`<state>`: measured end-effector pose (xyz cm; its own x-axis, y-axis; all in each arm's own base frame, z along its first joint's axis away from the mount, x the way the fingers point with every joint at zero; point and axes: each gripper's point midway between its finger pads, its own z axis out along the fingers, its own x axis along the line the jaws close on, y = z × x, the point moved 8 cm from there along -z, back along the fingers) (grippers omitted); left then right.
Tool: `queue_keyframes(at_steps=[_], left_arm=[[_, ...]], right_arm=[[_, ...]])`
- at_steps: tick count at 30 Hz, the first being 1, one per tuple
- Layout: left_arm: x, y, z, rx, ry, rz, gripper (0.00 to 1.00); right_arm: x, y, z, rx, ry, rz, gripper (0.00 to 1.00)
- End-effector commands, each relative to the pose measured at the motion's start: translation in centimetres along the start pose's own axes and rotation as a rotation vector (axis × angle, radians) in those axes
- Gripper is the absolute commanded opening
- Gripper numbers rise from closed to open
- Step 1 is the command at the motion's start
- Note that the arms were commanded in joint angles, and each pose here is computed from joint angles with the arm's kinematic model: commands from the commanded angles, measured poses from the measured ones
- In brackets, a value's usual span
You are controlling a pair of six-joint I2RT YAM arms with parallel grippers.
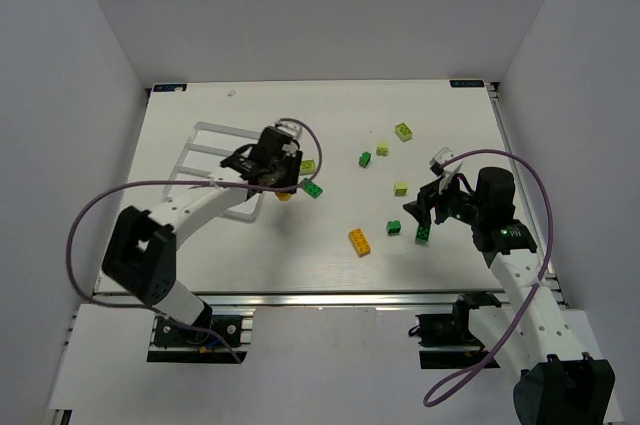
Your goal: Sort the legos into containers by color
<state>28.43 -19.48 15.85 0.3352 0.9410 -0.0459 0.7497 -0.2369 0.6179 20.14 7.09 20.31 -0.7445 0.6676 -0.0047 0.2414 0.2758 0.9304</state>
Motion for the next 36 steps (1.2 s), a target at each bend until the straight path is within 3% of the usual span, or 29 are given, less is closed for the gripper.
queue_keyframes(at_steps=[1, 5, 13, 14, 16, 17, 21, 24, 27, 33, 36], left_arm=[[3.3, 2.8, -4.0, -0.142, 0.095, -0.118, 0.00], [7.5, 2.3, -3.9, -0.094, 0.216, -0.174, 0.00], [11.3, 0.2, -1.6, -0.002, 0.326, -0.249, 0.00], [11.4, 0.1, -1.4, -0.001, 0.326, -0.248, 0.10], [12.2, 0.1, -1.3, 0.006, 0.343, -0.265, 0.18], [12.2, 0.0, -1.2, 0.012, 0.345, -0.264, 0.29], [12.8, -0.9, -0.5, 0.056, 0.353, -0.274, 0.45], [13.3, -1.6, -0.4, 0.073, 0.354, -0.291, 0.68], [13.1, -1.3, -0.7, 0.057, 0.331, -0.294, 0.79], [12.2, -0.1, -2.5, -0.022, 0.251, -0.317, 0.80], [11.2, 0.0, -5.0, -0.163, 0.154, -0.315, 0.72]], right_arm=[[-0.1, 1.2, -0.2, -0.036, 0.000, -0.041, 0.68], [0.0, 1.3, -0.3, -0.044, 0.005, -0.044, 0.68], [0.2, 1.1, -0.2, -0.046, 0.024, -0.053, 0.69], [0.3, 1.0, -0.2, -0.045, 0.030, -0.053, 0.68], [0.3, 1.0, -0.1, -0.043, 0.037, -0.052, 0.69], [0.3, 0.9, -0.1, -0.044, 0.040, -0.059, 0.69], [0.3, 0.6, 0.2, -0.041, 0.043, -0.077, 0.70], [0.6, 0.8, 0.6, -0.035, 0.084, -0.094, 0.69], [1.4, 0.7, 1.3, -0.001, 0.156, -0.131, 0.70], [2.5, -0.3, 3.1, 0.154, 0.199, -0.172, 0.73], [3.2, -0.9, 4.3, 0.239, 0.190, -0.194, 0.74]])
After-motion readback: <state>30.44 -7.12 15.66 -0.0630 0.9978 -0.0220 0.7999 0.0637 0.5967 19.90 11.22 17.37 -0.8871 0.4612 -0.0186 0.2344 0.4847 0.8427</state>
